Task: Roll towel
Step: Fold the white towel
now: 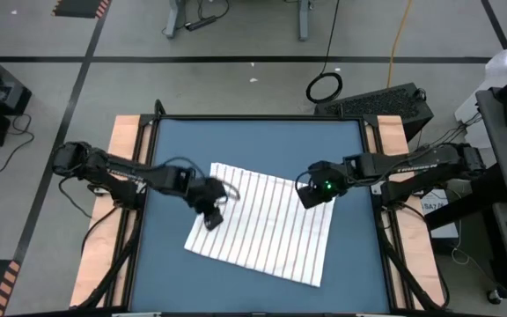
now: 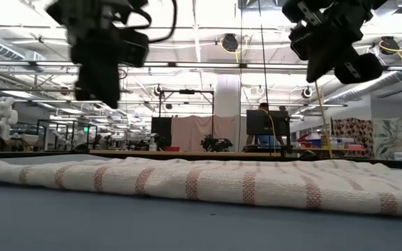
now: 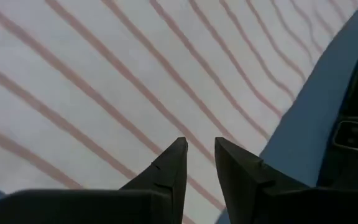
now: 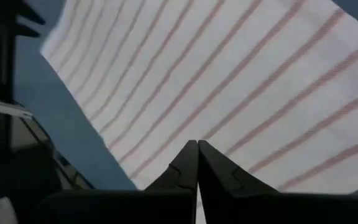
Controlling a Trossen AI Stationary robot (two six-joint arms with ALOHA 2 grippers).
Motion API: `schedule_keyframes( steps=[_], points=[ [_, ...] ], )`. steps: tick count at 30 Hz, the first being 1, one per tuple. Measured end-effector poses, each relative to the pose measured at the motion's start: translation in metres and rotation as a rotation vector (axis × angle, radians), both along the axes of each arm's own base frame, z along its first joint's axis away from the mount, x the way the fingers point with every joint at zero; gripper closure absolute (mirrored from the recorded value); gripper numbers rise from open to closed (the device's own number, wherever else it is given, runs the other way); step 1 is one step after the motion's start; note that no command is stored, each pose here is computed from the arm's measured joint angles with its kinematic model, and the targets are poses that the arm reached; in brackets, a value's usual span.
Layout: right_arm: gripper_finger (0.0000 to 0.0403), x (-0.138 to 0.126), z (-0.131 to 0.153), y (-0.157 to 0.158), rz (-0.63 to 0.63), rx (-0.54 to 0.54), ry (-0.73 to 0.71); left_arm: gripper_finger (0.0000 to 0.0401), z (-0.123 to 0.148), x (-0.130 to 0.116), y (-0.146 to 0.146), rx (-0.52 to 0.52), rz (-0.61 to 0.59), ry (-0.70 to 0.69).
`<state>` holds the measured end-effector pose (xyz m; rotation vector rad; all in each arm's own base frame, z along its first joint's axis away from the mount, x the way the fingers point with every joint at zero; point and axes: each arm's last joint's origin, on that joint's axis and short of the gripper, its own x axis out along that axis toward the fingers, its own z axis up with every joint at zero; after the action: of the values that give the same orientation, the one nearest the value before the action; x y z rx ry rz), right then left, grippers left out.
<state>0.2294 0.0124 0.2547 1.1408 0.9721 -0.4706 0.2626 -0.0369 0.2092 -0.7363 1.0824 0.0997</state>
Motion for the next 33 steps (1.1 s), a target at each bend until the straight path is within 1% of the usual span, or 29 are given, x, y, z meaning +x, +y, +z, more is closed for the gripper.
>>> schedule_keyframes(
  steps=[2,4,6,9,12,15,19,22,25,27,33],
  points=[
    [0.0403,-0.002,-0.007,0.000,0.046,-0.030,0.057,0.0313,0.000,-0.003,-0.017,0.026,0.047,0.013],
    [0.0403,-0.002,-0.015,0.000,0.107,-0.064,0.106,0.0313,-0.003,-0.005,-0.030,0.062,0.119,0.019],
    [0.0403,-0.003,-0.024,0.000,0.178,-0.096,0.153,0.0313,-0.010,-0.004,-0.040,0.098,0.188,0.040],
    [0.0403,-0.002,-0.034,0.000,0.264,-0.132,0.183,0.0313,-0.028,0.000,-0.050,0.121,0.222,0.094],
    [0.0403,0.001,-0.042,0.000,0.338,-0.168,0.194,0.0313,-0.050,0.008,-0.054,0.138,0.227,0.148],
    [0.0403,0.004,-0.050,0.000,0.406,-0.201,0.186,0.0313,-0.067,0.016,-0.054,0.132,0.265,0.173],
    [0.0403,0.004,-0.066,0.001,0.446,-0.218,0.174,0.0313,-0.082,0.023,-0.048,0.140,0.289,0.207],
    [0.0403,0.000,-0.079,0.002,0.435,-0.213,0.161,0.0313,-0.088,0.025,-0.043,0.153,0.272,0.231],
    [0.0403,-0.005,-0.090,0.005,0.412,-0.196,0.170,0.0313,-0.090,0.026,-0.036,0.178,0.210,0.239],
    [0.0403,-0.007,-0.096,0.009,0.400,-0.186,0.159,0.0313,-0.090,0.028,-0.028,0.212,0.163,0.234],
    [0.0403,-0.008,-0.101,0.025,0.338,-0.129,0.118,0.0313,-0.088,0.032,-0.001,0.282,0.061,0.226]
  ],
)
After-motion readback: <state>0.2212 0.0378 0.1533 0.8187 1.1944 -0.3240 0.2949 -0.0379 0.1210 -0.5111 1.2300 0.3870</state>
